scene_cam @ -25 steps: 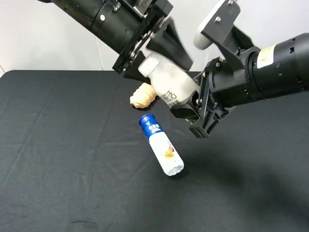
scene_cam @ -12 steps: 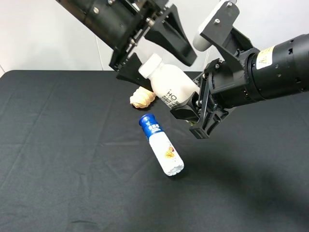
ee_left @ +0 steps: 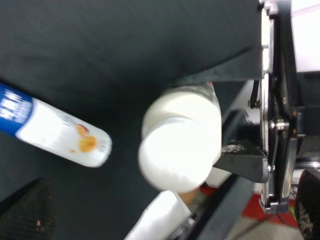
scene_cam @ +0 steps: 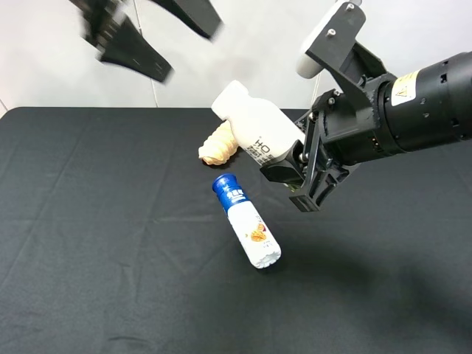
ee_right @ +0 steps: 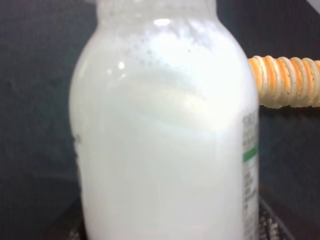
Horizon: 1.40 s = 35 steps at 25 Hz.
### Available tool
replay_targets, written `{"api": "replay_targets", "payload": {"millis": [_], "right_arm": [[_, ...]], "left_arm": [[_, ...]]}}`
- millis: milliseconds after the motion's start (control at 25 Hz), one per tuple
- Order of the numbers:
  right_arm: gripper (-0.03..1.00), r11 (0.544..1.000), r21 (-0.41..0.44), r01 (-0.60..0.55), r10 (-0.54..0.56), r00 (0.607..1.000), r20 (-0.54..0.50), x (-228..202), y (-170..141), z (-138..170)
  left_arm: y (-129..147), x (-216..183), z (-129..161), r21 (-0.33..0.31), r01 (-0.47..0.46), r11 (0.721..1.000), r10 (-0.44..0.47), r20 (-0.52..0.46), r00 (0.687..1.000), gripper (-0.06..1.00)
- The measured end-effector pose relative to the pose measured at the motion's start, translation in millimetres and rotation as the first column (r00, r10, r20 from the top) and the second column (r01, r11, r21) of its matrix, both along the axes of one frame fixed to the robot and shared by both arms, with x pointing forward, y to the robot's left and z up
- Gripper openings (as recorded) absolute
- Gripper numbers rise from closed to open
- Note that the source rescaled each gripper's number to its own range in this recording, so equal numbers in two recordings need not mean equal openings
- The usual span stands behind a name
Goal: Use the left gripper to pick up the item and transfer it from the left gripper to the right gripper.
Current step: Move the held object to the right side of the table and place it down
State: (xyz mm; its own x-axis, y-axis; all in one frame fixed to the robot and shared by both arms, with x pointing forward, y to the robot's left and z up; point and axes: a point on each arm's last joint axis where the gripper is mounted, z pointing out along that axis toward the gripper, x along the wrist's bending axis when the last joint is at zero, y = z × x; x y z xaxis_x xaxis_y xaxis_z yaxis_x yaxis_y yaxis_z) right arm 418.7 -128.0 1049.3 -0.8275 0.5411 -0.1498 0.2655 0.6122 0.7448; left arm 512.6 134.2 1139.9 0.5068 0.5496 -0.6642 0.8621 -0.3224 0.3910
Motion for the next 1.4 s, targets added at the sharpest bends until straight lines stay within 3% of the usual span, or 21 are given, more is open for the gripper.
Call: {"api": "replay_targets", "payload": {"millis": [120,160,280,480,600,720,1080,1400], "right_arm": [[0.11,1.000,0.000,0.000,0.000,1.000,0.000,0,0,0],[0.11,1.000,0.000,0.000,0.000,1.000,0.000,0,0,0],[0.11,1.000,0.000,0.000,0.000,1.000,0.000,0,0,0],[0.11,1.000,0.000,0.000,0.000,1.000,0.000,0,0,0],[0.11,1.000,0.000,0.000,0.000,1.000,0.000,0,0,0],[0.11,1.000,0.000,0.000,0.000,1.000,0.000,0,0,0],[0.11,1.000,0.006,0.007,-0.007,1.000,-0.007,0,0,0],[0.11,0.999,0.021,0.028,-0.028,0.999,-0.025,0,0,0]], "left_arm": [[13,-9,14,0.021,-0.023,1.000,0.022,0.065,0.998,0.90],[24,-23,29,0.068,-0.044,0.997,0.034,0.145,0.989,0.90],[43,-43,46,0.176,-0.122,0.977,0.076,0.251,0.965,0.90],[79,-81,67,0.316,-0.306,0.898,0.156,0.422,0.893,0.90],[96,-107,68,0.343,-0.370,0.863,0.180,0.475,0.861,0.90],[108,-133,54,0.374,-0.394,0.839,0.182,0.490,0.852,0.90],[138,-219,-17,0.370,-0.416,0.831,0.187,0.519,0.834,0.90],[157,-278,-60,0.255,-0.467,0.847,0.217,0.636,0.741,0.90]]}}
